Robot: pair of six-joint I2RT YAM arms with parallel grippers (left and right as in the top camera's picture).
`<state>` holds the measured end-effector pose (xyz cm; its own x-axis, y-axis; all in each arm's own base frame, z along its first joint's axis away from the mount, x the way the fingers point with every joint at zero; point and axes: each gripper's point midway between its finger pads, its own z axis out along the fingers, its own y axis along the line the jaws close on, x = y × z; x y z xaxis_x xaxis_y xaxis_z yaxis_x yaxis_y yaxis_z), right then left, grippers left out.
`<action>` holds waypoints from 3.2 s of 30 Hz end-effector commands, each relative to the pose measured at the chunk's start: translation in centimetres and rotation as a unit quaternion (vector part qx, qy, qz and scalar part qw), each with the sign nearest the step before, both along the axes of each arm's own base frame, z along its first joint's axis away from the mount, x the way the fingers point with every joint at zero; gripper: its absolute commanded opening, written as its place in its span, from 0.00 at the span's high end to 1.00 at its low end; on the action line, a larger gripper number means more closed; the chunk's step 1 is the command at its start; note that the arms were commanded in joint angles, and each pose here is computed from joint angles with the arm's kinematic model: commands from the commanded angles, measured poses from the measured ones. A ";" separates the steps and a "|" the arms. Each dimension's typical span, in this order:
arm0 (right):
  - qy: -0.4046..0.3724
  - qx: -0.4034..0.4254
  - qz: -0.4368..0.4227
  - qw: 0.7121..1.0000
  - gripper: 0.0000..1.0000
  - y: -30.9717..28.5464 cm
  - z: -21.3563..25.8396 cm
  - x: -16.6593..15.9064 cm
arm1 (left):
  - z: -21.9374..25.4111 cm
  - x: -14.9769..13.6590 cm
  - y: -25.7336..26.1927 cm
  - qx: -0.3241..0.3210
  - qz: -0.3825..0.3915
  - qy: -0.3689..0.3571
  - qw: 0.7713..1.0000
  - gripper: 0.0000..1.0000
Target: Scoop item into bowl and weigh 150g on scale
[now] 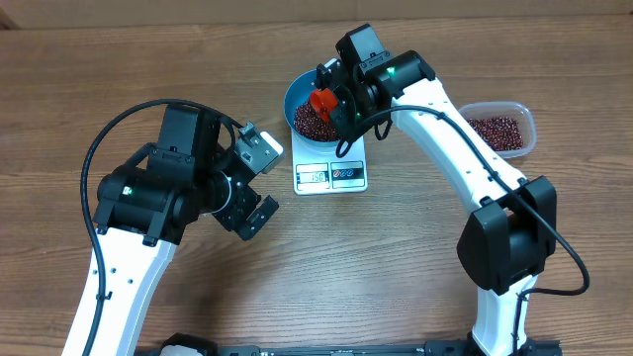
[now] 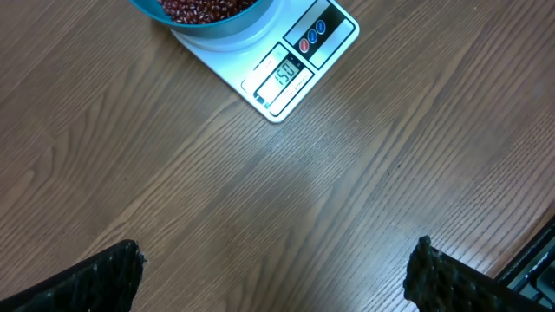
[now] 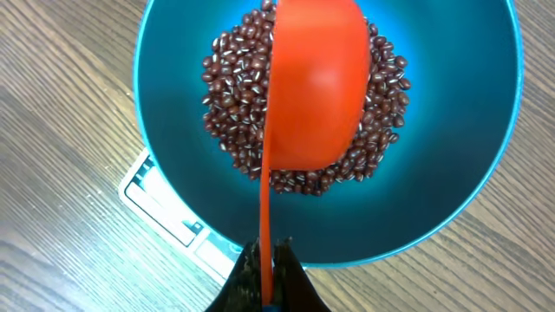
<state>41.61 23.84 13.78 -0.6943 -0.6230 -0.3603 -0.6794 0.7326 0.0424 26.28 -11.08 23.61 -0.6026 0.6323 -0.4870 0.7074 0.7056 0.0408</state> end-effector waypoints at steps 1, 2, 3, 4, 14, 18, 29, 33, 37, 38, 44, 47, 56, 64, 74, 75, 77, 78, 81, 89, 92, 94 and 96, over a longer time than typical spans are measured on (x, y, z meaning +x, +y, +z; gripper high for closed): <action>-0.038 0.030 -0.001 0.999 0.96 0.1 4.2 0.2 | 0.0 0.0 -0.2 -0.010 0.002 0.004 1.000 0.00; -0.041 0.032 -0.001 0.999 0.96 0.1 4.5 0.1 | 0.0 0.0 -0.2 -0.010 0.002 0.004 1.000 0.00; -0.042 0.032 -0.001 0.999 0.96 0.0 4.8 0.0 | 0.0 0.0 -0.2 -0.010 0.002 0.004 1.000 0.00; -0.044 0.033 -0.001 0.999 0.96 0.0 5.1 -0.1 | 0.0 0.0 -0.2 -0.010 0.002 0.004 1.000 0.00; -0.058 0.048 -0.016 0.997 0.96 -0.3 7.3 -0.6 | 0.0 0.0 -0.2 -0.010 0.002 0.004 1.000 0.00; -0.049 0.057 -0.040 0.996 0.96 -0.6 7.9 -1.1 | 0.0 0.0 -0.2 -0.010 0.002 0.004 1.000 0.00; 0.044 0.206 -0.061 0.976 0.96 -1.1 11.1 -3.1 | 0.0 0.0 -0.2 -0.010 0.002 0.004 1.000 0.00; 0.073 0.239 -0.099 0.963 0.96 -4.3 11.4 -2.5 | 0.0 0.0 -0.2 -0.010 0.002 0.004 1.000 0.00; 0.073 0.205 -0.167 0.962 0.96 -10.1 10.3 -1.3 | 0.0 0.0 -0.2 -0.010 0.002 0.004 1.000 0.00; 0.072 0.191 -0.185 0.961 0.96 -11.7 9.9 -1.2 | 0.0 0.0 -0.2 -0.010 0.002 0.004 1.000 0.00; 0.088 0.047 -0.316 0.943 0.96 -22.3 7.2 -2.8 | 0.0 0.0 -0.2 -0.010 0.002 0.004 1.000 0.00; 0.098 -0.012 -0.355 0.930 0.96 -25.6 6.7 -4.0 | 0.0 0.0 -0.2 -0.010 0.002 0.004 1.000 0.01; 0.047 -0.172 -0.458 0.871 0.96 -31.5 7.2 -4.9 | 0.0 0.0 -0.2 -0.010 0.002 0.004 1.000 0.00; 0.007 -0.239 -0.469 0.850 0.96 -32.1 8.2 -4.8 | 0.0 0.0 -0.2 -0.010 0.002 0.004 1.000 0.00; -0.024 -0.276 -0.486 0.829 0.96 -31.1 9.3 -5.1 | 0.0 0.0 -0.2 -0.010 0.002 0.004 1.000 0.00; -0.014 -0.254 -0.485 0.837 0.96 -30.1 9.2 -5.4 | 0.0 0.0 -0.2 -0.010 0.002 0.004 1.000 0.00; 0.013 -0.205 -0.474 0.856 0.96 -28.2 9.3 -6.3 | 0.0 0.0 -0.2 -0.010 0.002 0.004 1.000 0.00; 0.019 -0.190 -0.470 0.862 0.96 -27.6 9.5 -6.7 | 0.0 0.0 -0.2 -0.010 0.002 0.004 1.000 0.00; 0.024 -0.132 -0.467 0.874 0.96 -26.4 11.3 -8.3 | 0.0 0.0 -0.2 -0.010 0.002 0.004 1.000 0.00; 0.005 0.155 -0.387 0.909 0.96 -22.4 18.9 -12.7 | 0.0 0.0 -0.2 -0.010 0.002 0.004 1.000 0.00; 0.015 0.194 -0.380 0.904 0.96 -22.9 18.4 -14.2 | 0.0 0.0 -0.2 -0.010 0.002 0.004 1.000 0.00; 0.041 0.211 -0.385 0.897 0.96 -23.1 16.4 -15.0 | 0.0 0.0 -0.2 -0.010 0.002 0.004 1.000 0.00; 0.073 0.245 -0.364 0.896 0.96 -22.2 14.1 -15.7 | 0.0 0.0 -0.2 -0.010 0.002 0.004 1.000 0.00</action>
<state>25.91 -1.03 30.86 -0.8704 0.2715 -0.4107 0.1231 0.9277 0.3524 26.28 -11.08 23.61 -0.6026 0.6323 -0.4870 0.7074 0.7056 0.0408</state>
